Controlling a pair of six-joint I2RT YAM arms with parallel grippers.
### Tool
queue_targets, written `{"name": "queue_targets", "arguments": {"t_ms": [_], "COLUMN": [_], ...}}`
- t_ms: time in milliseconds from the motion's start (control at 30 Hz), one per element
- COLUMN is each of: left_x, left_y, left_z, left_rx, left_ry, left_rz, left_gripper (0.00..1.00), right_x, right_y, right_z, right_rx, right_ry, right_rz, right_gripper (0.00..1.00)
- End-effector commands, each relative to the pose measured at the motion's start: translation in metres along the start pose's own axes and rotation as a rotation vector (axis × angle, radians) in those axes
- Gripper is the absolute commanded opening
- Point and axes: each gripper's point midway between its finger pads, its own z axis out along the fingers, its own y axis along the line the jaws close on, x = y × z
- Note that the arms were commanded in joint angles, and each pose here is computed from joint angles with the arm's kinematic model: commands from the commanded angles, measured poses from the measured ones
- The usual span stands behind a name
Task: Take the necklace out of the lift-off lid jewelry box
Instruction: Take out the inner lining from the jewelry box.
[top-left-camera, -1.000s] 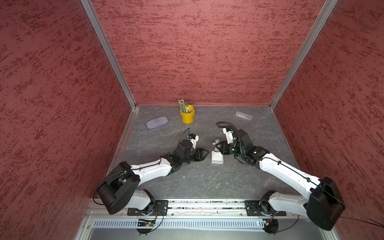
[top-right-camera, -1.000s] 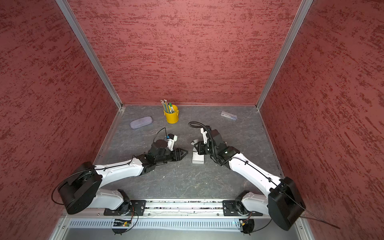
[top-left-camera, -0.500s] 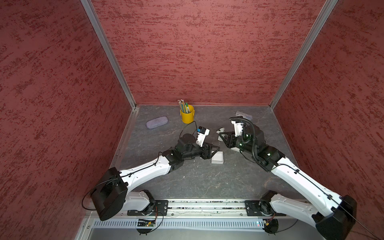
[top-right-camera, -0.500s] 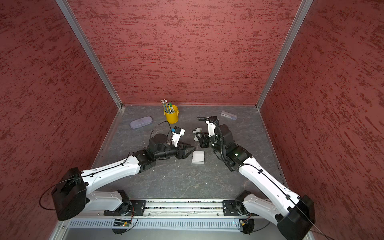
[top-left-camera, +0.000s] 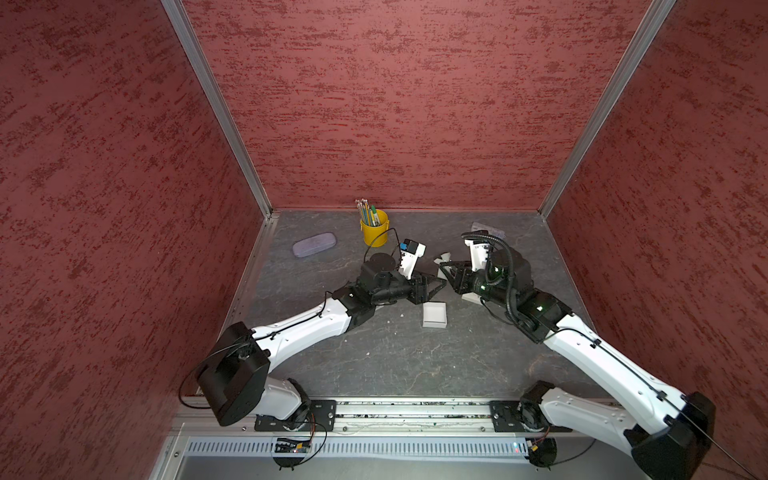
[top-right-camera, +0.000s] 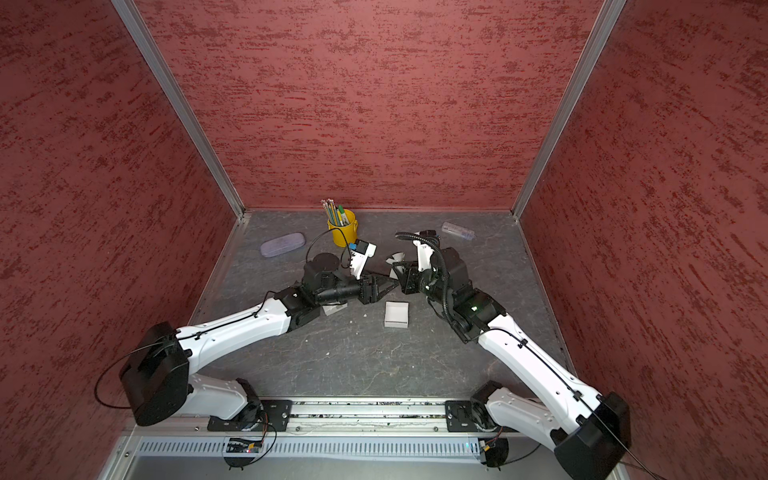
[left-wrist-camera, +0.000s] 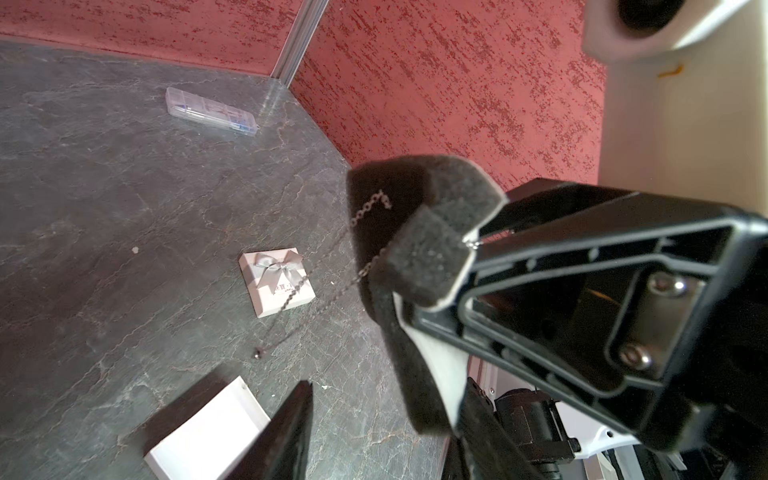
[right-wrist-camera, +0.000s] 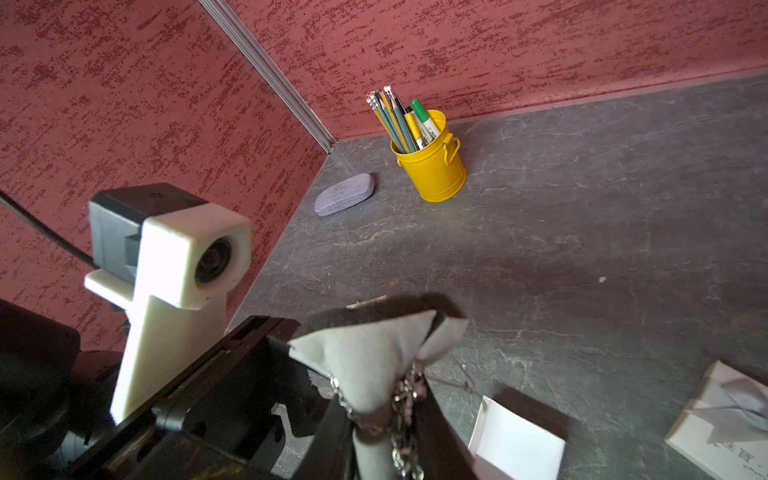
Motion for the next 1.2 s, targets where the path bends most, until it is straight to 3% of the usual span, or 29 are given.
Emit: {"name": "queue_targets", "arguments": {"t_ms": [0,367,733,833,1167], "left_x": [-0.017,-0.02,-0.022,-0.021,-0.013], "left_y": [-0.013,-0.024,-0.009,-0.008,0.003], "left_z": [0.001,0.001,-0.004,-0.005,-0.017], "left_rx": [0.055,0.108,0.072,0.061,-0.034], "left_ry": [-0.044,-0.049,-0.071,-0.067,-0.042], "left_rz": [0.025,0.026,0.02,0.053,0.195], "left_gripper": [0.52,0.57,0.0,0.0,0.0], "right_x": [-0.011,-0.005,0.001,-0.002,-0.022], "right_y": [0.011,0.007,0.012,0.013,0.023], "right_z": [-0.008,-0.002,-0.003,-0.007,-0.025], "right_rx": [-0.029,-0.017,-0.054,-0.057,-0.071], "right_ry": [-0.026,-0.001,0.017,-0.003,-0.075], "right_rz": [-0.013,0.012,0.0,-0.008,-0.069], "right_gripper": [0.24,0.25,0.3,0.33,0.58]}}
